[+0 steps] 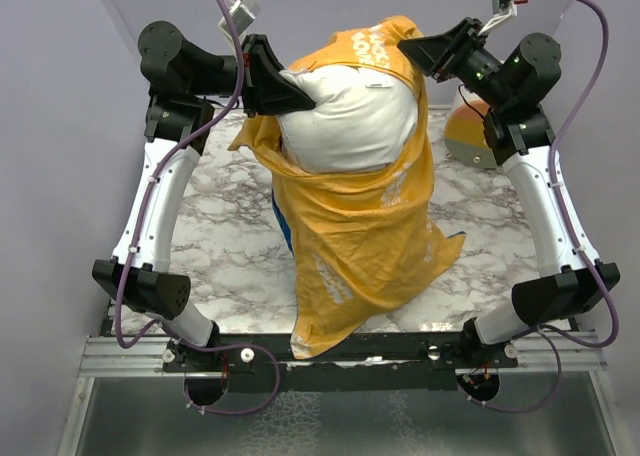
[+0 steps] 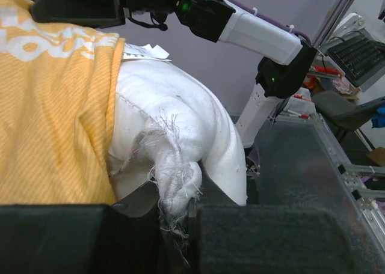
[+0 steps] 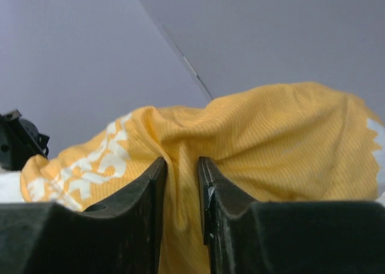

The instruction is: Remove the pillowcase from the pillow

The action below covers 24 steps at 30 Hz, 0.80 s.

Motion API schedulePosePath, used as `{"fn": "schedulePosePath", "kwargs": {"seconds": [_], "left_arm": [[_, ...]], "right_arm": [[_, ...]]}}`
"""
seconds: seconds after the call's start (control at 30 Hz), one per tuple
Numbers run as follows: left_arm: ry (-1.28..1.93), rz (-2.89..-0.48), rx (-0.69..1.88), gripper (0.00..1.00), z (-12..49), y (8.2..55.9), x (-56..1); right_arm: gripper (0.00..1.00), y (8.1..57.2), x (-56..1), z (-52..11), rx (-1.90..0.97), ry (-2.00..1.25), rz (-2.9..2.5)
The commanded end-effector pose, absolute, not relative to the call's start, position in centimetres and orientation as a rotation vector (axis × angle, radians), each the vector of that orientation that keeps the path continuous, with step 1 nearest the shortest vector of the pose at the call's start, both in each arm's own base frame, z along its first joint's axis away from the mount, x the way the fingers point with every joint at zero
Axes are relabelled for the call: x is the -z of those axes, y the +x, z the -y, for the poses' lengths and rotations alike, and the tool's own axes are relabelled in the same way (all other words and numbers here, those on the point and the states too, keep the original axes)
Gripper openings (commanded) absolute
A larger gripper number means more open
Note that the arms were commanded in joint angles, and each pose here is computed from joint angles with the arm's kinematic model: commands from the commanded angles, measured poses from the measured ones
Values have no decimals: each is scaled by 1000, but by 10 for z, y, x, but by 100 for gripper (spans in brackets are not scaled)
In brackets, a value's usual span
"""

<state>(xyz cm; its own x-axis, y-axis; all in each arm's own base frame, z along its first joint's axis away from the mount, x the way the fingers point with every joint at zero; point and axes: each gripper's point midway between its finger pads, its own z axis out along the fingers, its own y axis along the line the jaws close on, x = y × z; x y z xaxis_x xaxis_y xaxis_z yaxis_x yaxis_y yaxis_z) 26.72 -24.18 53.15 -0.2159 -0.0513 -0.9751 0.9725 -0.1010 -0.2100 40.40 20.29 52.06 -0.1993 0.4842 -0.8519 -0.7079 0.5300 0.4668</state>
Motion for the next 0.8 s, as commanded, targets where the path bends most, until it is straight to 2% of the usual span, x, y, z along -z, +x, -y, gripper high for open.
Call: {"fn": "schedulePosePath", "kwargs": {"seconds": [0.0, 0.07, 0.2, 0.3, 0.53, 0.57, 0.6, 0.63, 0.67, 0.7, 0.77], "left_arm": [[1196, -1215, 1463, 0, 247, 224, -538], [1205, -1215, 1465, 0, 247, 216, -537], [1231, -1214, 1479, 0, 242, 201, -537], [1242, -1211, 1485, 0, 240, 192, -536], [1273, -1204, 1501, 0, 234, 178, -530], [1274, -1203, 1496, 0, 233, 178, -529], [1274, -1204, 1493, 0, 231, 177, -528], [1274, -1204, 1486, 0, 229, 178, -527], [1275, -1209, 1484, 0, 227, 178, -525], [1279, -1208, 1480, 0, 226, 178, -524], [1291, -1193, 1460, 0, 223, 177, -523]], "right_arm": [[25, 419, -552, -187, -982, -132, -1342], [16, 428, -555, -184, -957, -109, -1337], [12, 438, -561, -175, -904, -63, -1316], [2, 445, -560, -170, -867, -46, -1319], [1, 452, -547, -164, -880, -4, -1361], [10, 449, -545, -162, -896, -3, -1376], [34, 445, -546, -158, -911, -8, -1385], [66, 438, -546, -155, -930, -20, -1395], [92, 429, -548, -151, -942, -26, -1400], [99, 421, -549, -146, -955, -32, -1399], [100, 405, -545, -142, -1034, -45, -1392]]}}
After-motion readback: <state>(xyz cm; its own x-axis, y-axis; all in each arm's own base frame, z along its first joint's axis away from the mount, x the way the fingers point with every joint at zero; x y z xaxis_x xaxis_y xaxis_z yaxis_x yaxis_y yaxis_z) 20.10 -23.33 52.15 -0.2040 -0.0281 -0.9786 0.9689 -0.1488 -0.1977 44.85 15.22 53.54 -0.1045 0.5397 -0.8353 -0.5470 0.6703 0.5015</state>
